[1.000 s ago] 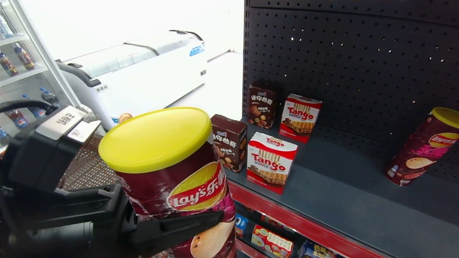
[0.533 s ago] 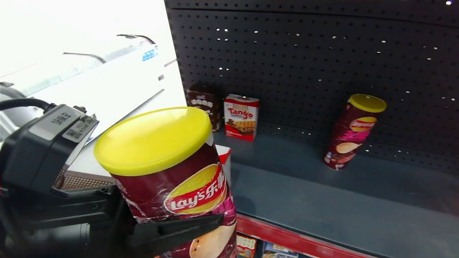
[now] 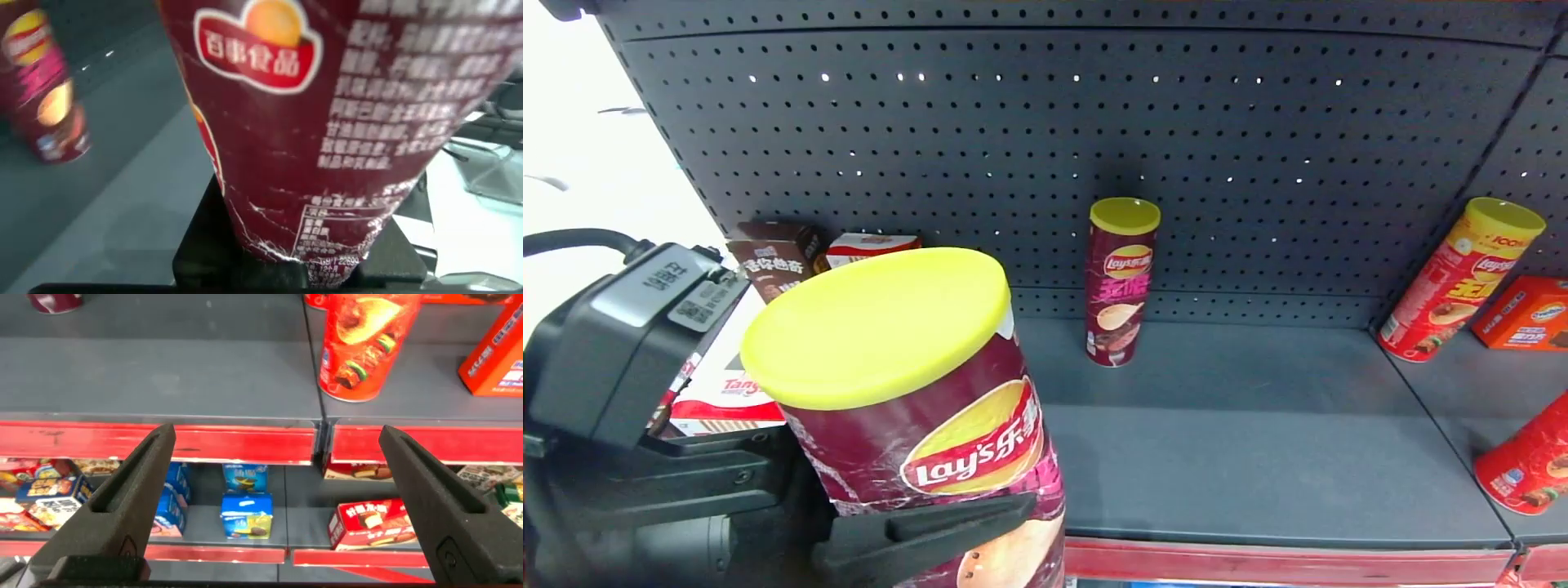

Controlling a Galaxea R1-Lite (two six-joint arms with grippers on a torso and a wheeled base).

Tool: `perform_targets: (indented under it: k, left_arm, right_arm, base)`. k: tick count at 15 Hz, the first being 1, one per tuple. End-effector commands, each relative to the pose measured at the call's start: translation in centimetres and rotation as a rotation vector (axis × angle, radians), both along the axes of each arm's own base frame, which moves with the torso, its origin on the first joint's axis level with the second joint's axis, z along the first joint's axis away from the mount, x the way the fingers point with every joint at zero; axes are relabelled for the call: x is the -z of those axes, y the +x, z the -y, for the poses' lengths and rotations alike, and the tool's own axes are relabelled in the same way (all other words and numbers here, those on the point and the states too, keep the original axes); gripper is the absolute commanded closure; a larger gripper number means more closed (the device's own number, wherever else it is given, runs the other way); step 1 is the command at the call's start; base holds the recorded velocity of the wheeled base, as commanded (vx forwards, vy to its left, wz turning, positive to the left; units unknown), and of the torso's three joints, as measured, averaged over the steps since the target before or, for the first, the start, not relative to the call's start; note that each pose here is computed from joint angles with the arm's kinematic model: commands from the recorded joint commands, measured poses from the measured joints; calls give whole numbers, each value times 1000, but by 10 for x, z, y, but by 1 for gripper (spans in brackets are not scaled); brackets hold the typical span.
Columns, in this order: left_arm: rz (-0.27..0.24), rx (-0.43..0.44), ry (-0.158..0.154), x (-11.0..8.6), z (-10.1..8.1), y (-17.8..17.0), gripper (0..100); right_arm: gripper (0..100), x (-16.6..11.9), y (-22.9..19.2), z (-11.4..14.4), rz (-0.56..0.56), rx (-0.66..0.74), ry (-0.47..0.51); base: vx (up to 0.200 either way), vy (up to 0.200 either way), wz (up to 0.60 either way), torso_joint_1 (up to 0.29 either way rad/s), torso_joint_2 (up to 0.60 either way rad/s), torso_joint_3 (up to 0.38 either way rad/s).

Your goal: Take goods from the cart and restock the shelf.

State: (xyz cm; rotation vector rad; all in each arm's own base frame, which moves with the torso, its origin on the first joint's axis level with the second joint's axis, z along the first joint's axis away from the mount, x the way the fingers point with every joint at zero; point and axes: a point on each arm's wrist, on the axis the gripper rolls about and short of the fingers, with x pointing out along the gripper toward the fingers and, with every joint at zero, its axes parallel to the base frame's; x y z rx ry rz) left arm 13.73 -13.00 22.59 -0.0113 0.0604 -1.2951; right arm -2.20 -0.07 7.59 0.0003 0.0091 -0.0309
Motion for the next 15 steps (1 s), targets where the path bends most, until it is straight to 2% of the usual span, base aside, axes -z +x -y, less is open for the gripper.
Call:
perform_targets:
  k: [1,5,7,15]
  left_arm:
    - [-4,-3,2,1,0,0,100]
    - [0,-23,0,1,-4,3,100]
    - [-3,-23,2,1,-4,3,100]
    - [0,-24,0,1,-4,3,100]
  right_arm:
    - [0,0,0,0,0,0,0]
    - [0,0,0,0,2,0,1]
    - [0,0,0,0,2,0,1]
    - [0,0,0,0,2,-2,1]
  base:
    - [0,0,0,0,0,0]
    - [0,0,0,0,0,0]
    - [0,0,-600,0,7,0]
    - [0,0,0,0,0,0]
